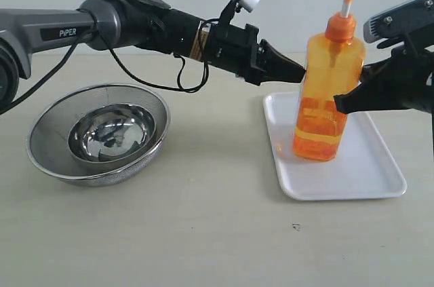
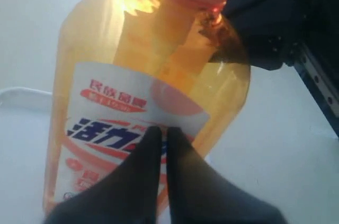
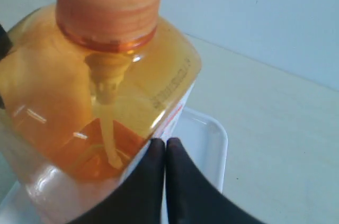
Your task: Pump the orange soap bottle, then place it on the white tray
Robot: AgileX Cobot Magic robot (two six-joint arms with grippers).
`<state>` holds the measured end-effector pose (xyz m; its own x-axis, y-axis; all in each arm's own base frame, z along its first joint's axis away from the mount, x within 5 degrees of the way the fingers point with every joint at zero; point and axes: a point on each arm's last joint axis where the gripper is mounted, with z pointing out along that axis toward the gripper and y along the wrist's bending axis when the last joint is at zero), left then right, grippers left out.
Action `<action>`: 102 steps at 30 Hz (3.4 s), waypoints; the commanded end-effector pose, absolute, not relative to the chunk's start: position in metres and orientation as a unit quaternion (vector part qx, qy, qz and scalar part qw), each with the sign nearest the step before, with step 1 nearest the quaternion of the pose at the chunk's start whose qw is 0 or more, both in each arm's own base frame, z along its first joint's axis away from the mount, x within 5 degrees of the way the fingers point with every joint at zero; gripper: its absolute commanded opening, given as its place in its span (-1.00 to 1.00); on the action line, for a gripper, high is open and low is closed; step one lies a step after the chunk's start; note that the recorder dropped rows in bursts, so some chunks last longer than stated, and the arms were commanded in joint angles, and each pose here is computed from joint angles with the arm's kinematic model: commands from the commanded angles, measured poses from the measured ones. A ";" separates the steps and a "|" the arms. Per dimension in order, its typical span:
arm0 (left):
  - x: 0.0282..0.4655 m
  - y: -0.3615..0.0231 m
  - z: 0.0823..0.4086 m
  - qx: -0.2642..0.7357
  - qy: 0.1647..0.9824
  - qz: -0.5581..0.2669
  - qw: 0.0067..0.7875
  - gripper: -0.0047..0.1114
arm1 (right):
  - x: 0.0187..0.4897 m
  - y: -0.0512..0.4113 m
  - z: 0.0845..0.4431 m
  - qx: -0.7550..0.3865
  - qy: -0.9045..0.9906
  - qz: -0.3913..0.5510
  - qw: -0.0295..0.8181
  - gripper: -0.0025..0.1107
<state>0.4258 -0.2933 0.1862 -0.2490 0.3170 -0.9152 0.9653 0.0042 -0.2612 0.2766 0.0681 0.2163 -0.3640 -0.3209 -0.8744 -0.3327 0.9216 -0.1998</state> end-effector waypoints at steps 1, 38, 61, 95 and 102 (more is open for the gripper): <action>0.409 -0.315 0.190 0.525 0.607 -0.504 0.320 -0.84 | 0.279 0.069 0.220 -0.209 0.817 0.000 0.538 -0.96; 0.444 -0.220 0.264 0.489 0.613 -0.475 0.400 -0.84 | 0.256 0.047 0.265 -0.200 0.791 -0.035 0.577 -0.96; 0.243 -0.124 0.357 0.406 0.676 -0.209 0.578 -0.84 | 0.172 0.041 0.281 -0.132 0.735 0.042 0.664 -0.96; 0.146 -0.058 0.305 0.228 0.737 -0.094 0.630 -0.84 | 0.131 0.032 0.263 -0.046 0.716 0.123 0.685 -0.96; 0.146 -0.058 0.305 0.228 0.737 -0.094 0.630 -0.84 | 0.124 0.033 0.269 -0.052 0.698 0.133 0.701 -0.96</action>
<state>0.1472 -0.0595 0.3055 -0.0963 0.2359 -0.9670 0.4663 0.8690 0.1656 0.1291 0.0326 0.2647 -0.0479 0.1008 -0.9937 -0.2442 0.9635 0.1095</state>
